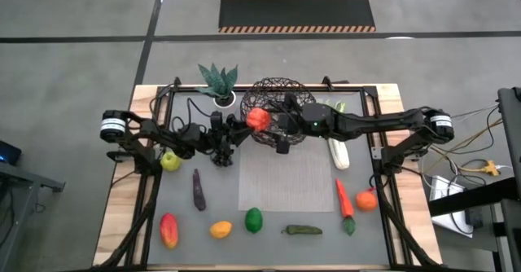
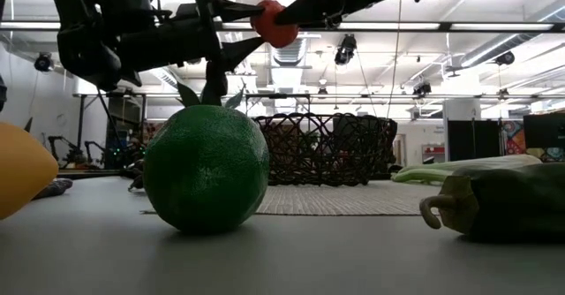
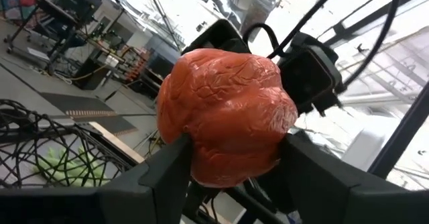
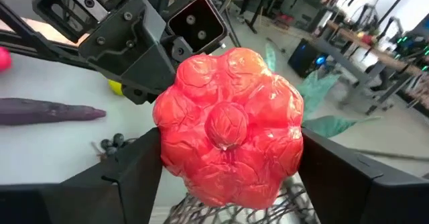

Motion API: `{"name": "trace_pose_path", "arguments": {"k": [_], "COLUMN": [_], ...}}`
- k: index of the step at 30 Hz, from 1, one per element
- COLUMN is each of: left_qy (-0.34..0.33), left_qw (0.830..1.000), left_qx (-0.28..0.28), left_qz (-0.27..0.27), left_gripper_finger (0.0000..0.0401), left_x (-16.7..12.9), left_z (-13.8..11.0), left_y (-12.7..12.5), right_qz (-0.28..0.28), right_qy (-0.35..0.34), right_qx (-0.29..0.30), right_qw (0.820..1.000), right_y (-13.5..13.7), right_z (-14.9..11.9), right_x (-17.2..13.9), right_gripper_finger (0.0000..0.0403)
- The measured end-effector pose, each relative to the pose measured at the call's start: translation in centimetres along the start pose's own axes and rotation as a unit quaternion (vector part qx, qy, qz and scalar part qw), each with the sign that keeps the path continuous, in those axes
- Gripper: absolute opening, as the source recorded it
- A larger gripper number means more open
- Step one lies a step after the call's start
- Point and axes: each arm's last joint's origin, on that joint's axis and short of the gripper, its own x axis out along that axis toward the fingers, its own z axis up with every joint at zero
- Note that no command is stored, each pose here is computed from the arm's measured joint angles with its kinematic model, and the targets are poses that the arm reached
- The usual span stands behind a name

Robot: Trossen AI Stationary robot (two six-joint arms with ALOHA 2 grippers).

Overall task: Build produce basket
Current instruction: Put the orange pumpkin into the black wire basket

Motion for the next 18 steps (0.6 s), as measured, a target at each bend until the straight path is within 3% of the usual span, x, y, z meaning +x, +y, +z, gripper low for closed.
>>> {"name": "trace_pose_path", "arguments": {"k": [8, 18], "left_qy": [0.005, -0.002], "left_qw": [1.0, 0.993], "left_qx": [0.031, 0.094], "left_qz": [-0.002, -0.07], "left_gripper_finger": [0.028, 0.0286], "left_x": [-0.2, -0.8], "left_z": [0.0, 1.6], "left_y": [0.1, -1.5], "right_qz": [0.02, 0.015], "right_qy": [0.07, 0.228], "right_qx": [0.052, 0.118], "right_qw": [0.996, 0.966], "right_y": [-0.5, -4.6], "right_z": [0.9, 2.7], "right_x": [-0.6, -1.8], "right_gripper_finger": [0.0284, 0.0285]}}
